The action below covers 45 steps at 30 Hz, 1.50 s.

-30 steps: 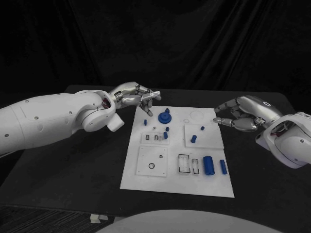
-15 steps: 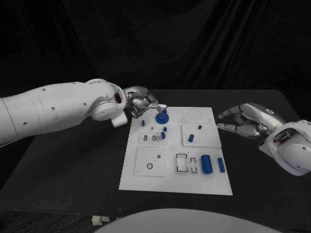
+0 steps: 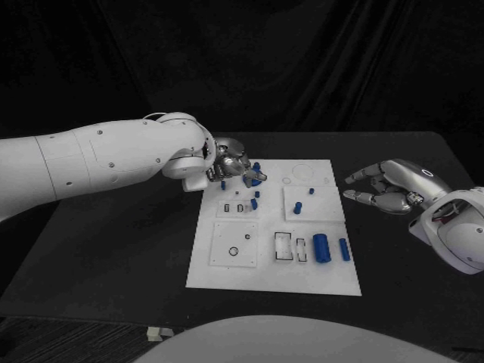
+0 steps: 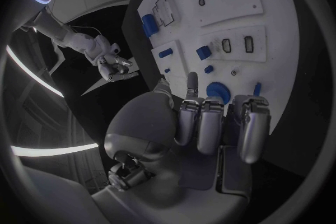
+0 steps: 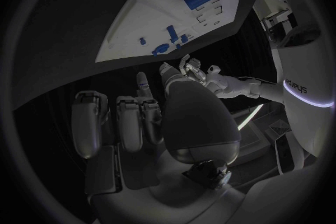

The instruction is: Assemble the parts on the task board

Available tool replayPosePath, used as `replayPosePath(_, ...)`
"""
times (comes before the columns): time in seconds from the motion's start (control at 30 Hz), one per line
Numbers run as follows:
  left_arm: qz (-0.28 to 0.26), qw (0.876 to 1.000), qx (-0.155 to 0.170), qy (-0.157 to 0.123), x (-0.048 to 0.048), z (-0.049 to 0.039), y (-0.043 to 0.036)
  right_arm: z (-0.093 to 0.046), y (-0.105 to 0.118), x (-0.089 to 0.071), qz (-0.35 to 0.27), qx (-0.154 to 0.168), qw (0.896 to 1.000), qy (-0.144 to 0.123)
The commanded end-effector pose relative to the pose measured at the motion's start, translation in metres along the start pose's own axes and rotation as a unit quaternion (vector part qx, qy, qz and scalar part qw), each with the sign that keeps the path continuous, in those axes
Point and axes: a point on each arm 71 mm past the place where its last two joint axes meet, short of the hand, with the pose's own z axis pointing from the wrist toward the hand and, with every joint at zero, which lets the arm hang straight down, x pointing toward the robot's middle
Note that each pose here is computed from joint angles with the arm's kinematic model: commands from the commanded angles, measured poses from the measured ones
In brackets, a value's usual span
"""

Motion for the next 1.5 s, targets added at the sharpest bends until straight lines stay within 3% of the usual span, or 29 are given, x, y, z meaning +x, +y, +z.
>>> replayPosePath(0.03,0.042,0.996,-0.072,0.007,0.0022,0.0022,0.0017,-0.001,-0.001,0.001,0.001,0.003,1.0,0.002)
replayPosePath(0.2,0.053,0.993,-0.108,0.014,0.0059,0.0052,-0.0016,-0.002,0.0,0.001,0.001,0.001,1.0,-0.002)
replayPosePath(0.43,0.057,0.99,-0.125,0.012,0.0086,0.0078,-0.0066,-0.004,-0.001,0.0,0.001,0.002,1.0,-0.001)
replayPosePath(0.63,0.062,0.99,-0.126,0.016,0.012,0.0132,-0.0115,-0.005,-0.002,0.0,0.001,0.004,1.0,-0.002)
replayPosePath(1.1,0.057,0.992,-0.112,0.021,0.0228,0.0236,-0.015,-0.004,-0.002,-0.001,0.001,0.003,1.0,-0.006)
replayPosePath(1.5,0.054,0.991,-0.117,0.032,0.0327,0.0326,-0.0102,-0.003,-0.002,0.0,0.001,0.001,1.0,-0.012)
